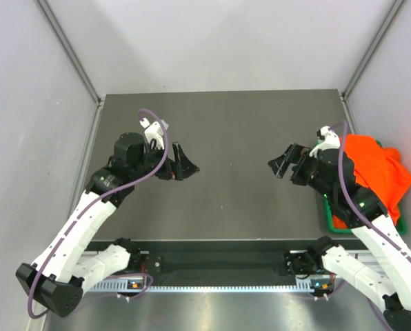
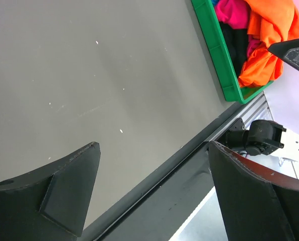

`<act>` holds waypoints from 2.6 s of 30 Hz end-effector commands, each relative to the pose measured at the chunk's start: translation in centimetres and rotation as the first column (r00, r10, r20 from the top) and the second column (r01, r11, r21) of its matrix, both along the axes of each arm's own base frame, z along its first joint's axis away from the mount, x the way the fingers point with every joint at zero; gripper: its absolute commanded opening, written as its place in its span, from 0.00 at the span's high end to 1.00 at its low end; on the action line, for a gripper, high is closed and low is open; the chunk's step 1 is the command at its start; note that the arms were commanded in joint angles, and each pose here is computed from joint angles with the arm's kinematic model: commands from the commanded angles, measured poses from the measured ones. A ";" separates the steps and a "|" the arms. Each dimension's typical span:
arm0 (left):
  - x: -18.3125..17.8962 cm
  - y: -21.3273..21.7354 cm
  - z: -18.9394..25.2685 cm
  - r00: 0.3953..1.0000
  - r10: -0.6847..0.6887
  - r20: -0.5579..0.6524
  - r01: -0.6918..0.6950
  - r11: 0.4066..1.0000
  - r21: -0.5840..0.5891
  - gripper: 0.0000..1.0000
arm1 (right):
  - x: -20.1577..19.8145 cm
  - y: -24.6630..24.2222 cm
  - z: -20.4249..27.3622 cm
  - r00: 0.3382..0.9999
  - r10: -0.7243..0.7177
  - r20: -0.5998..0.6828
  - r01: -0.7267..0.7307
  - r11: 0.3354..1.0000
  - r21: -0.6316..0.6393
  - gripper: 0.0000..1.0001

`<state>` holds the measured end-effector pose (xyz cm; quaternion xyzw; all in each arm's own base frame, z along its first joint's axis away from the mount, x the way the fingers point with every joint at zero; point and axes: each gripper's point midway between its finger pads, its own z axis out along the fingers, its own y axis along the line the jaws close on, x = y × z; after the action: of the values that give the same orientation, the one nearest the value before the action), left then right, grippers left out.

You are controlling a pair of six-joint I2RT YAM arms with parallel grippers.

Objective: Fold and stack the t-shirts
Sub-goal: Grab the tshirt from the pile, then move the tshirt to the center of the board

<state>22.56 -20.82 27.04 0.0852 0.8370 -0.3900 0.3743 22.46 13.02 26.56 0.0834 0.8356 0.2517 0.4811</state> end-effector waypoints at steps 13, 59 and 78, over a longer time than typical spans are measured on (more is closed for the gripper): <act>1.5 1.4 1.6 0.993 0.065 0.100 -0.071 0.995 0.067 0.09 | 0.8 -14.8 6.0 0.716 -0.671 0.193 0.697 0.672 -0.251 0.00; 0.7 -1.0 -1.0 1.000 0.017 0.000 -0.017 0.997 0.071 0.15 | 3.0 -30.8 7.1 0.546 -0.836 0.053 0.815 0.515 -0.268 0.97; 1.7 2.5 3.0 0.978 0.191 0.090 -0.199 0.976 0.092 0.15 | 10.0 -6.3 26.1 0.933 -0.052 0.356 0.040 0.998 0.040 1.00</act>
<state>23.27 -19.52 26.60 0.0590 0.8620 -0.3155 0.3923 33.58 0.41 47.45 0.1453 0.7655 0.1638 0.6050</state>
